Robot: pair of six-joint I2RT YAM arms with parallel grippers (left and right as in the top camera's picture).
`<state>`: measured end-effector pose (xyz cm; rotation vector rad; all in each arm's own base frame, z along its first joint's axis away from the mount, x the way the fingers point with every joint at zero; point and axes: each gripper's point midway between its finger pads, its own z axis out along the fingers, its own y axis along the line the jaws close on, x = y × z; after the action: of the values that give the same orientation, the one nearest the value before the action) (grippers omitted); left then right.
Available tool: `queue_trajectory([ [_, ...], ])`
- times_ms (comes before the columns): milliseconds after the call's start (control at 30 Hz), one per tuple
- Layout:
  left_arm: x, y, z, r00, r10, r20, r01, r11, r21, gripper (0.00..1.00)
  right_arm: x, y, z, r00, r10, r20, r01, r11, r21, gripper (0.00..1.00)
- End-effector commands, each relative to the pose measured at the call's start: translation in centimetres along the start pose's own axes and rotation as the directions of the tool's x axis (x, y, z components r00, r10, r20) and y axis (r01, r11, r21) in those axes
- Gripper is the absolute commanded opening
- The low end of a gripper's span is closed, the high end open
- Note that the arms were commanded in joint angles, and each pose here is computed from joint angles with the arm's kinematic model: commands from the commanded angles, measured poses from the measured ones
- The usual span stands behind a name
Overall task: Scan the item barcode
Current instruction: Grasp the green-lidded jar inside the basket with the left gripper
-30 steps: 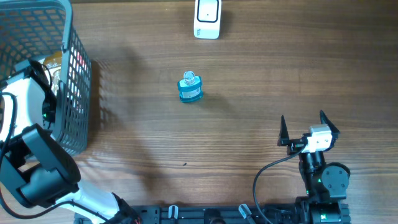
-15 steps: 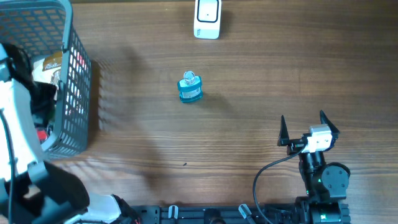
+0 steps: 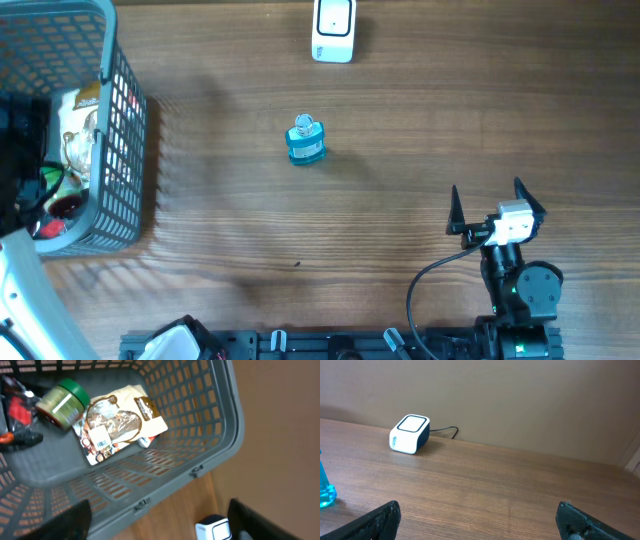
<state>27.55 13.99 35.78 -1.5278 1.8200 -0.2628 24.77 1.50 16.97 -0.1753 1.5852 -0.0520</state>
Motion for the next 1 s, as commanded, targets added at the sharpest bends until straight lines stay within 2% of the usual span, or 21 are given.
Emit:
queue_trajectory([
  [0, -0.8, 1.9, 1.9, 1.000, 0.008, 0.024, -0.005, 0.993, -0.121, 1.00, -0.1, 0.3, 0.0, 1.000, -0.012, 0.004, 0.012, 1.000, -0.017, 1.00],
  [133, -2.3, 3.9, 5.9, 0.998, 0.025, 0.055, -0.008, 0.959, -0.282, 1.00, -0.1, 0.3, 0.0, 1.000, -0.012, 0.004, 0.012, 1.000, -0.017, 1.00],
  [300, -3.2, 4.9, 9.8, 0.998, 0.043, 0.056, -0.019, 0.928, -0.372, 1.00, -0.1, 0.3, 0.0, 1.000, -0.012, 0.004, 0.012, 1.000, -0.017, 1.00],
  [367, -4.2, 5.5, 11.1, 0.990, 0.123, 0.069, -0.082, 0.900, -0.427, 1.00, -0.1, 0.3, 0.0, 1.000, -0.012, 0.004, 0.012, 1.000, -0.017, 1.00],
  [500, -6.2, 7.9, 13.4, 0.948, 0.317, 0.040, -0.233, 0.771, -0.593, 1.00, -0.1, 0.3, 0.0, 1.000, -0.012, 0.004, 0.012, 1.000, -0.017, 1.00],
  [567, -6.8, 9.6, 14.3, 0.921, 0.389, -0.019, -0.300, 0.676, -0.673, 1.00, -0.1, 0.3, 0.0, 1.000, -0.012, 0.005, 0.012, 1.000, -0.017, 1.00],
  [633, -6.5, 10.6, 15.5, 0.908, 0.408, -0.093, -0.354, 0.631, -0.690, 1.00, -0.1, 0.3, 0.0, 1.000, -0.012, 0.004, 0.012, 1.000, -0.017, 1.00],
  [700, -5.7, 11.5, 17.3, 0.906, 0.390, -0.163, -0.392, 0.631, -0.670, 1.00, -0.1, 0.3, 0.0, 1.000, -0.012, 0.004, 0.012, 1.000, -0.017, 1.00],
  [800, -4.9, 11.6, 20.4, 0.861, 0.449, -0.240, -0.499, 0.649, -0.574, 1.00, -0.1, 0.3, 0.0, 1.000, -0.012, 0.004, 0.012, 1.000, -0.017, 1.00],
  [967, -4.9, 12.5, 22.4, 0.816, 0.513, -0.265, -0.568, 0.629, -0.531, 1.00, -0.1, 0.3, 0.0, 1.000, -0.012, 0.004, 0.012, 1.000, -0.017, 1.00],
])
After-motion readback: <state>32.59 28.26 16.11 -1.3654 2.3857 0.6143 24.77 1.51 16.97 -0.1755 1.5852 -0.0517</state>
